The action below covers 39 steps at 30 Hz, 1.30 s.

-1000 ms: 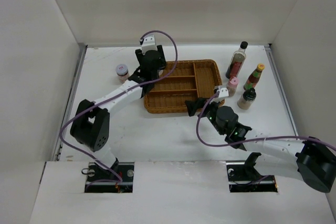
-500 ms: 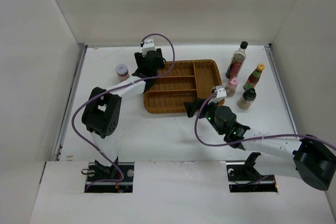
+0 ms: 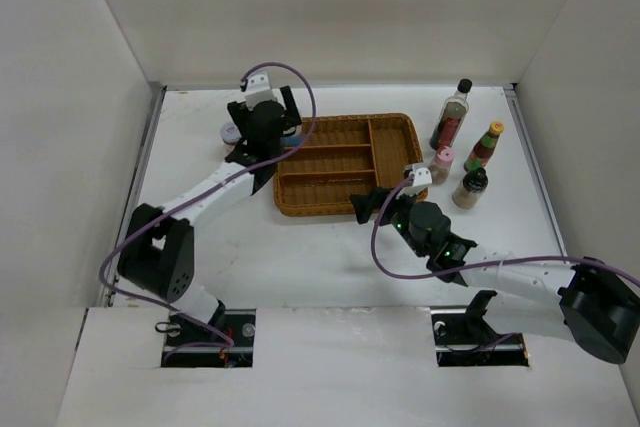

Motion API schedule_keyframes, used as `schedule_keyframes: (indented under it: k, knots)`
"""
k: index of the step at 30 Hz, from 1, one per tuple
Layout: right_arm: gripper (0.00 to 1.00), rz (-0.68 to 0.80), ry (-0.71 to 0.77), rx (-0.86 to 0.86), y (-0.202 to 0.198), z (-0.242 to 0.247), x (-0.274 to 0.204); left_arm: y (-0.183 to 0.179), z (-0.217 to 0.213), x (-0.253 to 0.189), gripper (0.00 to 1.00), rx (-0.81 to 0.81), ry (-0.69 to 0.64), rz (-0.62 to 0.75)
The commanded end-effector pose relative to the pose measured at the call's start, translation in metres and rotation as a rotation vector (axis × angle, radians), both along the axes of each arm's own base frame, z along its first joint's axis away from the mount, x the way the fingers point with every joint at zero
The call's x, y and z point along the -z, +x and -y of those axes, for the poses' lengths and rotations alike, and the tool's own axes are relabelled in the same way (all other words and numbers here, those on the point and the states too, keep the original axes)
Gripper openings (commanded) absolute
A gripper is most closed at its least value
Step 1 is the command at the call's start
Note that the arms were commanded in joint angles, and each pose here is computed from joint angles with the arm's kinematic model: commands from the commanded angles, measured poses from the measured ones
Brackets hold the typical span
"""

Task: Organize the condiment bottles

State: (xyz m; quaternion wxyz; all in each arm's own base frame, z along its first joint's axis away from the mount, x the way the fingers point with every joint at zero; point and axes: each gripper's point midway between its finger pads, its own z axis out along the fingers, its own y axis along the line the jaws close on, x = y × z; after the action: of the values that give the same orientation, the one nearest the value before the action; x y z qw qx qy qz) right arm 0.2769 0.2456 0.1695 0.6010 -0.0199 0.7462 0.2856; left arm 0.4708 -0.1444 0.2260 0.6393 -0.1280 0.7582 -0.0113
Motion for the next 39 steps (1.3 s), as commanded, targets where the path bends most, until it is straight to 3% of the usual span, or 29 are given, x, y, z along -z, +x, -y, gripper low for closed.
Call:
schedule_keyframes:
  k: [1,9,27,29,34,37,39]
  knots:
    - [0.95,0.045,0.064,0.002,0.001,0.001,-0.021,-0.012,-0.038,-0.033,0.91,-0.109,-0.056,0.088]
    - [0.96,0.031,0.063,0.001,0.003,0.0,-0.018,-0.002,-0.097,0.039,0.84,-0.224,-0.1,-0.122]
    - [0.98,0.011,0.04,-0.015,0.005,-0.006,-0.011,0.047,-0.136,0.096,0.82,-0.278,-0.091,-0.221]
    - [0.98,0.003,0.036,-0.018,0.004,-0.007,-0.009,0.051,-0.137,0.097,0.77,-0.274,-0.096,-0.22]
    - [0.98,0.009,0.044,-0.016,0.004,-0.006,-0.01,0.045,-0.138,0.101,0.43,-0.275,-0.092,-0.223]
    - [0.98,0.013,0.042,-0.018,0.004,-0.006,-0.012,0.026,-0.146,0.081,0.34,-0.323,-0.097,-0.154]
    - [0.98,0.018,0.048,-0.017,0.004,-0.006,-0.013,0.012,-0.147,0.062,0.33,-0.342,-0.103,-0.095]
